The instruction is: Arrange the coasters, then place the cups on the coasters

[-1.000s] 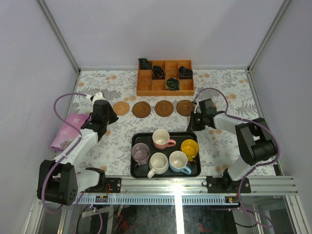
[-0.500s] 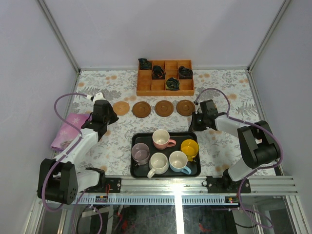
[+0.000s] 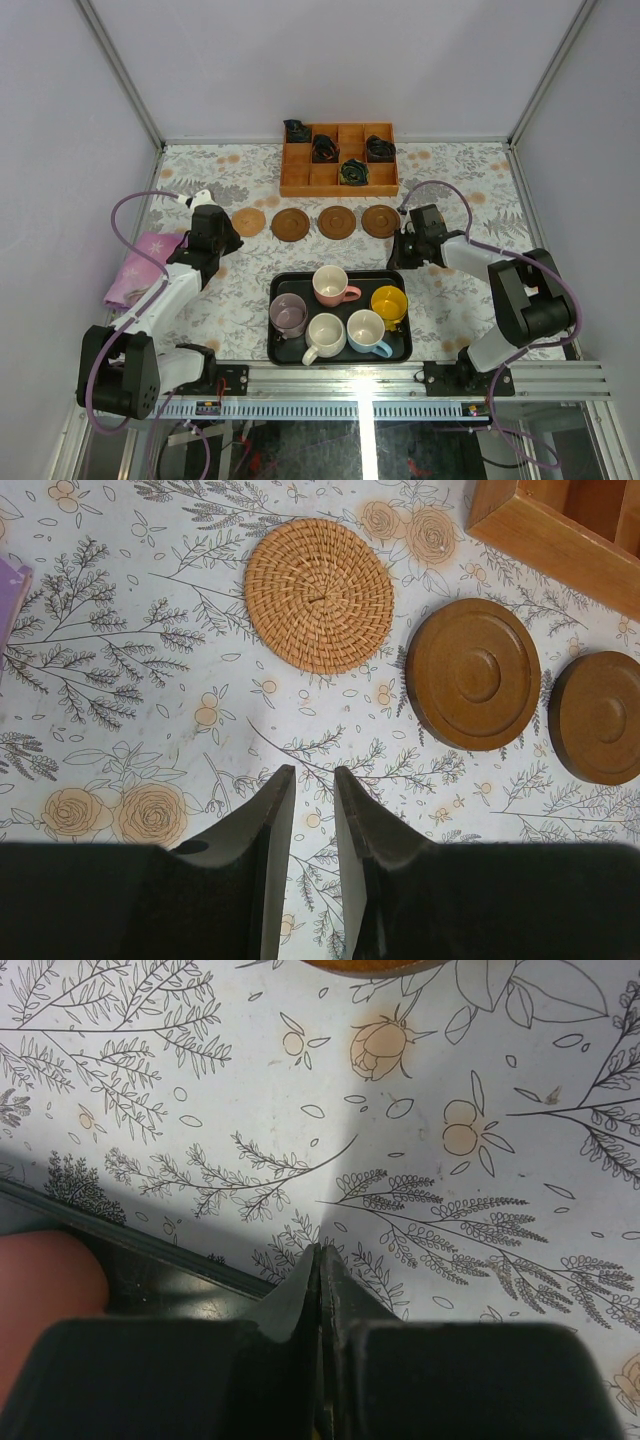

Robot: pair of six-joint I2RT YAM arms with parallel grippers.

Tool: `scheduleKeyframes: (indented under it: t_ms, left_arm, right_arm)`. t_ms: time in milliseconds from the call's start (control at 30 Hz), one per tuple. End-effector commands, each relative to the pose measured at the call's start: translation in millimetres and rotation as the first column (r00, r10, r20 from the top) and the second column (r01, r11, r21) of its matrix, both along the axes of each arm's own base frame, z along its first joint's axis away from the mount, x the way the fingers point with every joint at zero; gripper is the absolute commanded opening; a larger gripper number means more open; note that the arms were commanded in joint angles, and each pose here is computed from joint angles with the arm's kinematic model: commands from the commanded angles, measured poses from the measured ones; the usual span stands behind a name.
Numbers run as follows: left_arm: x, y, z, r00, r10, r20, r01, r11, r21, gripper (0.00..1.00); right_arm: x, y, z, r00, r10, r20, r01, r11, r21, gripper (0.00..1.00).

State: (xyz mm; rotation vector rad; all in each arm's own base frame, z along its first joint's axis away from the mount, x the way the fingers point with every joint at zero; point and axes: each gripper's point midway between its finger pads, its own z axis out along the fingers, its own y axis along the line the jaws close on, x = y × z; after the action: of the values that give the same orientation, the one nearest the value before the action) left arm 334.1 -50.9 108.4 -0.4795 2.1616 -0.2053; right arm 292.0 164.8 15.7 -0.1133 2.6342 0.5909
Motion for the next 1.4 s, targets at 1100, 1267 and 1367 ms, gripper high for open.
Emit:
scheduleKeyframes:
  t_ms: [1100, 1267, 1367]
  left_arm:
    - [14, -33, 30, 0.993, -0.031, 0.114, 0.031, 1.0, 0.003, 0.28]
    - [8, -45, 35, 0.989, -0.081, 0.123, 0.08, 0.997, 0.015, 0.47]
    - [0, -50, 32, 0.989, -0.106, 0.106, 0.105, 0.994, 0.013, 0.55]
  right_arm:
    - [-19, -177, 142, 0.792, -0.465, 0.397, 0.593, 0.741, -0.316, 0.23]
    - [-25, -163, 138, 0.823, -0.45, 0.347, 0.546, 0.796, -0.261, 0.44]
    - [-36, -144, 131, 0.875, -0.383, 0.295, 0.453, 0.863, -0.223, 0.55]
